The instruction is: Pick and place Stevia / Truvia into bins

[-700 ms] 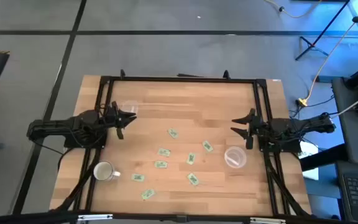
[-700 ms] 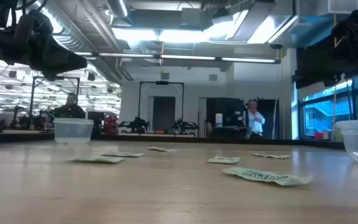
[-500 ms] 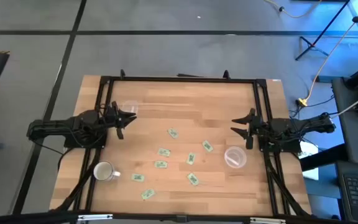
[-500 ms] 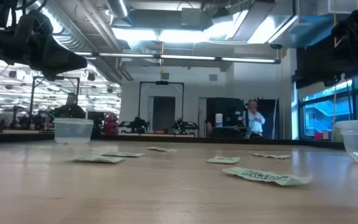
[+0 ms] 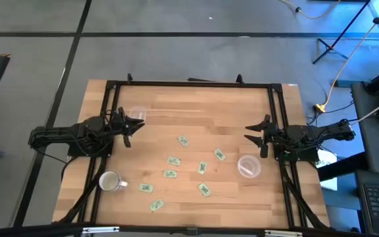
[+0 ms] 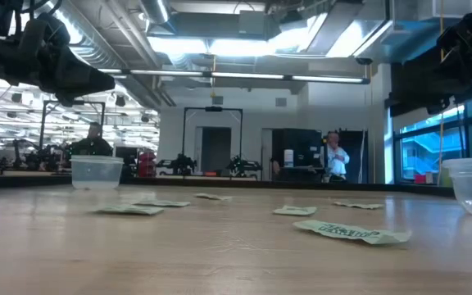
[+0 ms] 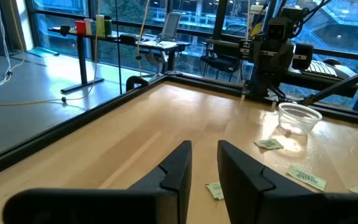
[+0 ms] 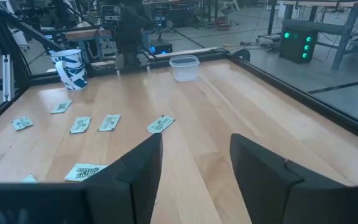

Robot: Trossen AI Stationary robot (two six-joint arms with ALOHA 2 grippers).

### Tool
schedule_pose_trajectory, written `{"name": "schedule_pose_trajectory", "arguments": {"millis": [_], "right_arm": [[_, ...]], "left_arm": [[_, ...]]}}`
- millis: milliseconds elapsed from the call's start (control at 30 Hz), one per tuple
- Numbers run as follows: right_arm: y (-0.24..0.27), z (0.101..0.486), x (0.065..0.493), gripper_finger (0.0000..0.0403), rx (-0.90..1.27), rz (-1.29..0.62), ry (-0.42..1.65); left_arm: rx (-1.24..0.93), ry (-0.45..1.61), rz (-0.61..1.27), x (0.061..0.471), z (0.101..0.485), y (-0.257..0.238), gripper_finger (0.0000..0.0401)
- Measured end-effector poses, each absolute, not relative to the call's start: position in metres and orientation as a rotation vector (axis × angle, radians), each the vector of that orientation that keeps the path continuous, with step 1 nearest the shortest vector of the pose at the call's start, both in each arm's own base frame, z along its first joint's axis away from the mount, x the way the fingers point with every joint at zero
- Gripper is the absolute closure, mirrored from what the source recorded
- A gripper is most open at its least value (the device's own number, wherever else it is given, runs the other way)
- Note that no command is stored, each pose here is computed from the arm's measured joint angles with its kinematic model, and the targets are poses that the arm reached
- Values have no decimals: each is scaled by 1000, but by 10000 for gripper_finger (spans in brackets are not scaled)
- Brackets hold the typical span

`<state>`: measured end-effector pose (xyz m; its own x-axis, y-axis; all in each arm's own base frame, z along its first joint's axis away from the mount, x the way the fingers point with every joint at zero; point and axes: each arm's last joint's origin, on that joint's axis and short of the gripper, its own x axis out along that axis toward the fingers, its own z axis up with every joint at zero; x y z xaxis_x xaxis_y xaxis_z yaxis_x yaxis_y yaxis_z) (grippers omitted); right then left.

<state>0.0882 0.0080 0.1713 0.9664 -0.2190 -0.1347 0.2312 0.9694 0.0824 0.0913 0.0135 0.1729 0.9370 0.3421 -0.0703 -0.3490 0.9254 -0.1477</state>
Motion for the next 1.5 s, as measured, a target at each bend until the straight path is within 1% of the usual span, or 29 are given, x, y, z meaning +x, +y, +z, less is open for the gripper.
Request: {"name": "schedule_pose_trajectory", "arguments": {"millis": [800,1200,1500], "right_arm": [[8,171,88,211,103,-228,124],[8,172,88,211,263,-237,96],[8,173,88,211,265,-236,90]], "left_arm": [[-159,44,354,91,173,13,329],[-159,44,354,91,173,13,329],[-159,44,354,91,173,13,329]]}}
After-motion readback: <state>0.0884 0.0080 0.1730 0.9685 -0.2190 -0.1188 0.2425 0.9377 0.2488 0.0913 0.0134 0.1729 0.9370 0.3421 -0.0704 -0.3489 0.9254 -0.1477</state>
